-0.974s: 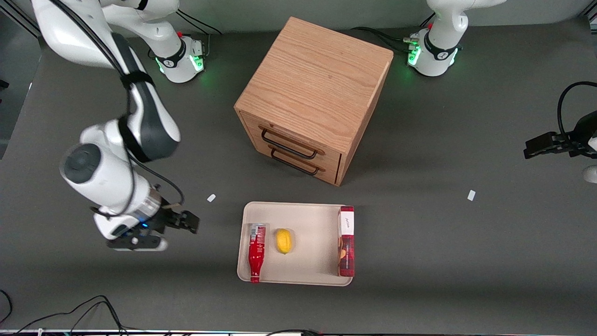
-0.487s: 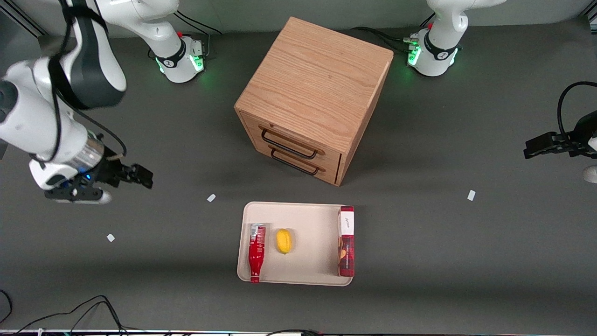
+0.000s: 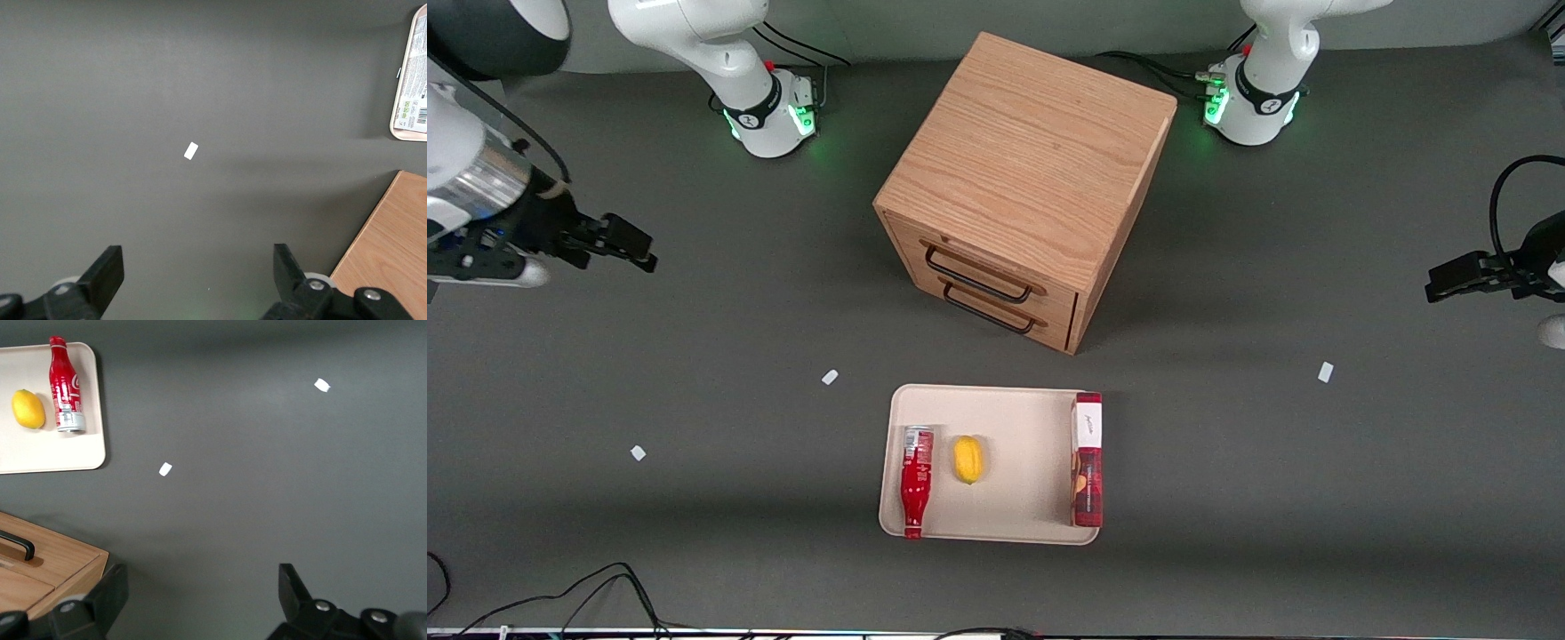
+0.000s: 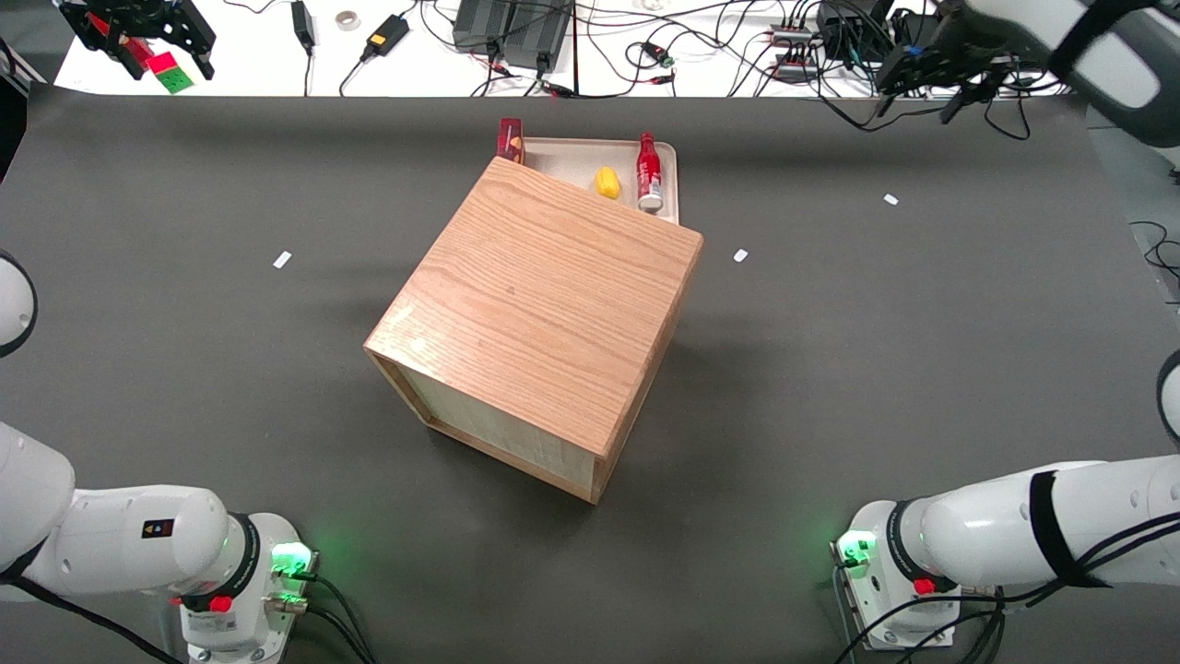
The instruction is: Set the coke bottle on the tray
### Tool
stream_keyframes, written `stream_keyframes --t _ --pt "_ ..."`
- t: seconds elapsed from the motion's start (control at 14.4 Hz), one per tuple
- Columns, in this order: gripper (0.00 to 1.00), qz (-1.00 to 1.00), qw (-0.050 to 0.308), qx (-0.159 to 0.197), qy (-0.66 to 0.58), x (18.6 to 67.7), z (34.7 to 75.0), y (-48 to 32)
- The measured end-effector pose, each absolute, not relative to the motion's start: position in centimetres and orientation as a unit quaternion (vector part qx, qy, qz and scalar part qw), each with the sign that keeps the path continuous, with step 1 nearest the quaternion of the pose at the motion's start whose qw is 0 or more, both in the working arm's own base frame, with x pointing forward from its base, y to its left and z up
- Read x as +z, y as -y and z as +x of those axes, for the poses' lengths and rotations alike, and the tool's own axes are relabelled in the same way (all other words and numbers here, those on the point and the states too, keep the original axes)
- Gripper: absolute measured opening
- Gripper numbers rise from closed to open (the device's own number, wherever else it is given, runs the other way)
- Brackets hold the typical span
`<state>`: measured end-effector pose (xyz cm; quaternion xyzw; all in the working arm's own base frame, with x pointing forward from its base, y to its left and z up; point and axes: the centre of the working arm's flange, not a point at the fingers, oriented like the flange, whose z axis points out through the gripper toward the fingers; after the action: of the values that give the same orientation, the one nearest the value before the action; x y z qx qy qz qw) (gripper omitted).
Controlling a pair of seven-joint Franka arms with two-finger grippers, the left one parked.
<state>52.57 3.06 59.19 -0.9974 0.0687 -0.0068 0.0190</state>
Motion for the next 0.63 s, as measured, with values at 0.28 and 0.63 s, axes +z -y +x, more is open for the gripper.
stream_keyframes --t 0.28,0.63 --pt "1.0 -0.997 0.02 -0.002 -0.075 59.86 52.3 -1.86" --pt "1.0 -0.998 0.012 -0.003 -0.068 59.93 52.42 -1.81"
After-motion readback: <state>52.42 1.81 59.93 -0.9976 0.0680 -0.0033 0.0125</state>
